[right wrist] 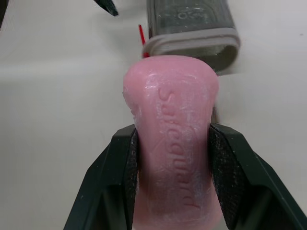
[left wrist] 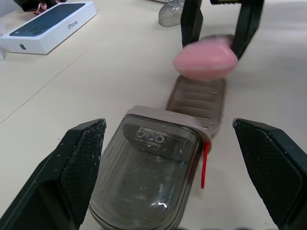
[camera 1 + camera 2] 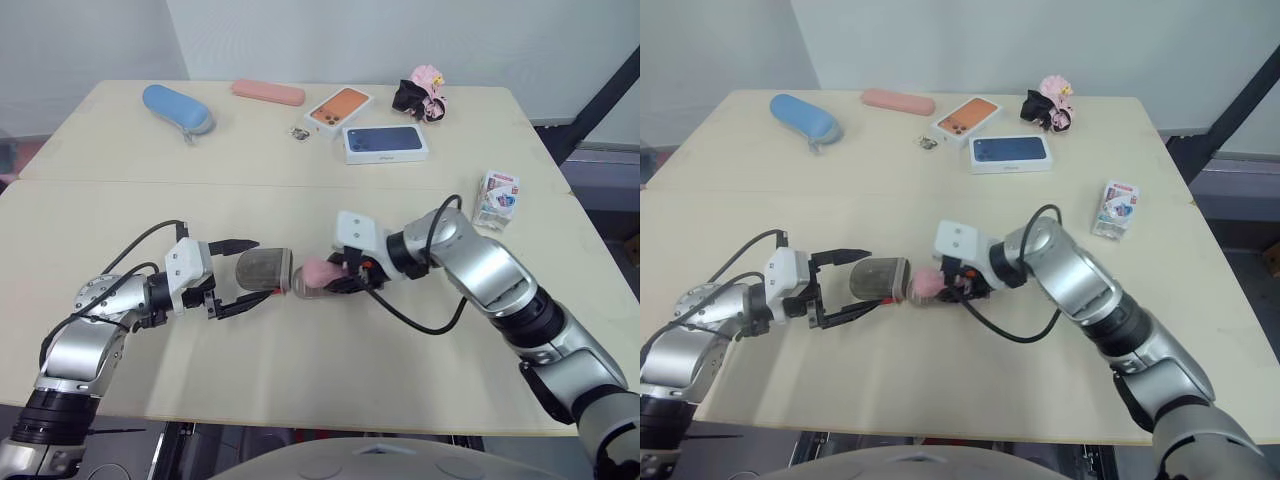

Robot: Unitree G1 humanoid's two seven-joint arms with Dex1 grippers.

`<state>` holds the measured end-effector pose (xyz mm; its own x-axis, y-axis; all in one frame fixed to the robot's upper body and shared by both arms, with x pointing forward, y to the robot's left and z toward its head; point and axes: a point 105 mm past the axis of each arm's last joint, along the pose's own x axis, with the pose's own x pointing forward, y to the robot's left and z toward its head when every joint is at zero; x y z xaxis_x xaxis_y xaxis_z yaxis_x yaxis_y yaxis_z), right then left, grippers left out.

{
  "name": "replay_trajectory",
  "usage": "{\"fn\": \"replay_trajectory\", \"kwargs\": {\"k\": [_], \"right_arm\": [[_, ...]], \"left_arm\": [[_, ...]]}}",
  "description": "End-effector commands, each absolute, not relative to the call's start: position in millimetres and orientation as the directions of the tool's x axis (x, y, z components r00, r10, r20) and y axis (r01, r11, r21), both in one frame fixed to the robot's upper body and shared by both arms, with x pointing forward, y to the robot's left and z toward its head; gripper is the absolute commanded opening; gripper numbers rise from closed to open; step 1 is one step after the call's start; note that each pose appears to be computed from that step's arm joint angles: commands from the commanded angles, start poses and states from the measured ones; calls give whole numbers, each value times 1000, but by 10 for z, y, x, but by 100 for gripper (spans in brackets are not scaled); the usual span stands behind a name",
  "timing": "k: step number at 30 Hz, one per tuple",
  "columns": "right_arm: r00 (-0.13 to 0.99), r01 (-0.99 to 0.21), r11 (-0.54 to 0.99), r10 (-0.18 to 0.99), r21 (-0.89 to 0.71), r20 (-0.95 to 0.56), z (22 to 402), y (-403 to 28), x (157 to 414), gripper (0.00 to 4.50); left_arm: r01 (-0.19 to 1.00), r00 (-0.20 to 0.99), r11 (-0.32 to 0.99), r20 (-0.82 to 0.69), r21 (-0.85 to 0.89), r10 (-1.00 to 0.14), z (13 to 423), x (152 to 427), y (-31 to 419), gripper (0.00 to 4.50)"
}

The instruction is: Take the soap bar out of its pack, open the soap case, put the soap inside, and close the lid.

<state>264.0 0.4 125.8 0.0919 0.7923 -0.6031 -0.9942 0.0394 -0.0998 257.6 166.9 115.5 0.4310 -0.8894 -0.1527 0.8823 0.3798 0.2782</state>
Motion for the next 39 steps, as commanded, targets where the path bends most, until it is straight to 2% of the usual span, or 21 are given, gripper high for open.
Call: {"fn": "replay_trajectory", "kwargs": {"k": [1, 5, 20, 22, 23, 25, 28, 33, 35, 39], "right_arm": [[158, -981, 56, 793, -187, -589, 1346, 85, 2718, 164], [165, -978, 54, 786, -200, -596, 1311, 118, 2753, 164], [91, -987, -9, 794, -162, -601, 1283, 247, 2706, 164], [93, -984, -22, 785, -177, -613, 1270, 231, 2712, 269], [95, -984, -22, 783, -180, -615, 1265, 225, 2718, 290], [97, -983, -20, 784, -180, -614, 1270, 218, 2725, 370], [94, -985, -14, 793, -172, -602, 1302, 215, 2723, 449], [115, -977, -12, 806, -211, -580, 1383, 115, 2723, 449], [112, -977, -6, 840, -214, -531, 1463, 43, 2712, 449], [118, -983, 62, 935, -173, -335, 1586, -330, 2680, 449]], "left_arm": [[886, 414, 357, -159, 297, -896, 1213, 2580, 1692, 450], [900, 388, 334, -169, 279, -906, 1193, 2542, 1674, 450], [882, 424, 365, -164, 298, -891, 1209, 2558, 1701, 450], [881, 426, 367, -164, 298, -890, 1208, 2551, 1702, 450], [881, 426, 367, -164, 298, -889, 1205, 2547, 1701, 450], [881, 428, 369, -165, 297, -889, 1201, 2539, 1701, 450], [879, 432, 373, -164, 296, -887, 1197, 2535, 1698, 450], [880, 429, 370, -164, 299, -888, 1193, 2540, 1678, 450], [878, 428, 366, -167, 308, -888, 1201, 2558, 1686, 450], [885, 398, 312, -215, 346, -892, 1226, 2616, 1709, 450]]}}
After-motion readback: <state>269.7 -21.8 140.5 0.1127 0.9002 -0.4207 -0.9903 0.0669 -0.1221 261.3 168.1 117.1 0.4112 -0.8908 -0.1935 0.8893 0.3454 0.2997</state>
